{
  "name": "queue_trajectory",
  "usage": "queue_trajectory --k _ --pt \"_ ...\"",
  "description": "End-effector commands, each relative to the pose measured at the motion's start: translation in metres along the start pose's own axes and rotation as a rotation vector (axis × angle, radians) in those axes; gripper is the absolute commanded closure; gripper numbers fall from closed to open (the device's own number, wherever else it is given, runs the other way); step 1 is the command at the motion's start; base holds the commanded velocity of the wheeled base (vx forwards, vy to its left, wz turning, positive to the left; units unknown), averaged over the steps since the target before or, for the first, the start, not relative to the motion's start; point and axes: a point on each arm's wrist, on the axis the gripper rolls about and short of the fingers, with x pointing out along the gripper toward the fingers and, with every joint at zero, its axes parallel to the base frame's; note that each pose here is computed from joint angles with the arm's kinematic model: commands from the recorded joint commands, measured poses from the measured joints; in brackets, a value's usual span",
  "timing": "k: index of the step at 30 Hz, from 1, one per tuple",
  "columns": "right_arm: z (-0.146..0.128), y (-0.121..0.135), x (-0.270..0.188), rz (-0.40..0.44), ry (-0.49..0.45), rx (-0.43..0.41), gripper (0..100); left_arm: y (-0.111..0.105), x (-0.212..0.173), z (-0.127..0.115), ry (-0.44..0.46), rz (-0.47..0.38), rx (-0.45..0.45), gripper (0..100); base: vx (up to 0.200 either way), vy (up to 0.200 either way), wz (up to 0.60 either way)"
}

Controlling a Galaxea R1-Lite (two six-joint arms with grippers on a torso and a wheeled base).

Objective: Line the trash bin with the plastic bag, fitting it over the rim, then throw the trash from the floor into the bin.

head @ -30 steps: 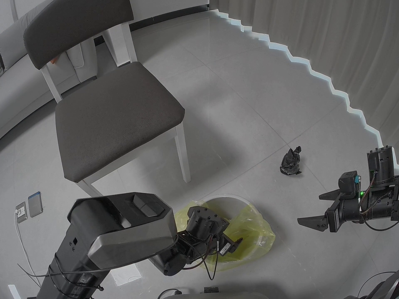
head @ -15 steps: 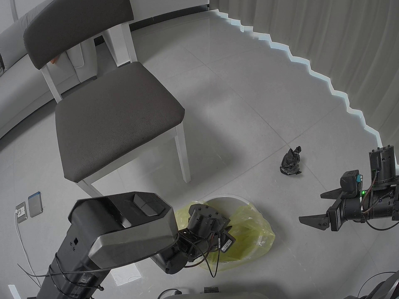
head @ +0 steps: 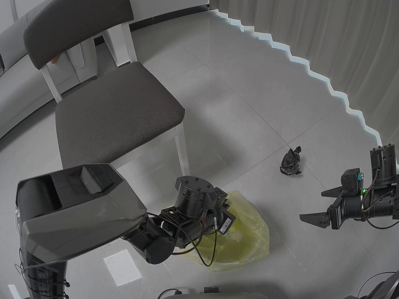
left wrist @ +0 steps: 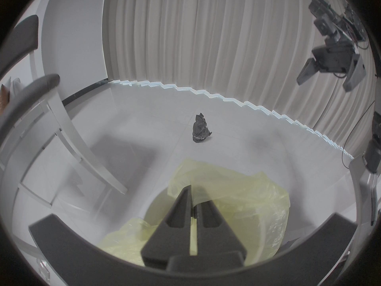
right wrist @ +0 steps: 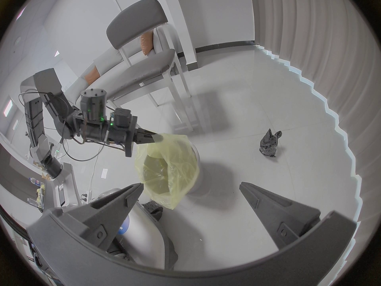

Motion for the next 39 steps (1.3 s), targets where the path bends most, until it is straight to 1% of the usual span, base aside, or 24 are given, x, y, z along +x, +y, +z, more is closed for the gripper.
queue_trajectory --k 1,7,10,11,13,20,25,31,39 --pt "0.0 0.0 0.001 0.001 0.0 0.0 0 0.008 -0.017 0.023 -0.064 0.021 -0.006 100 0.0 0.0 0.0" --pt "-0.002 0.0 0.0 0.002 0.008 0.0 0 0.012 -0.012 0.031 -0.09 0.032 -0.003 100 0.0 0.0 0.0" --pt "-0.002 0.0 0.0 0.002 0.008 -0.001 0 0.018 -0.007 0.035 -0.096 0.046 -0.007 100 0.0 0.0 0.0" --pt "-0.002 0.0 0.001 0.002 0.009 -0.001 0 0.018 -0.006 0.034 -0.095 0.046 -0.007 100 0.0 0.0 0.0" --pt "-0.002 0.0 0.001 0.004 0.009 -0.001 0 0.027 0.002 0.033 -0.09 0.064 -0.015 100 0.0 0.0 0.0" --pt "-0.006 0.001 0.001 0.013 0.019 0.0 0 0.039 0.025 0.026 -0.089 0.084 -0.023 100 0.0 0.0 0.0" --pt "-0.012 0.0 0.0 0.008 0.034 0.006 0 0.048 0.039 0.037 -0.083 0.091 -0.027 100 0.0 0.0 0.0" --pt "-0.013 0.0 0.0 0.007 0.04 0.01 0 0.047 0.054 0.047 -0.092 0.066 -0.026 100 0.0 0.0 0.0" --pt "-0.018 0.001 0.0 0.009 0.053 0.011 0 0.041 0.071 0.036 -0.071 0.049 -0.03 100 0.0 0.0 0.0"
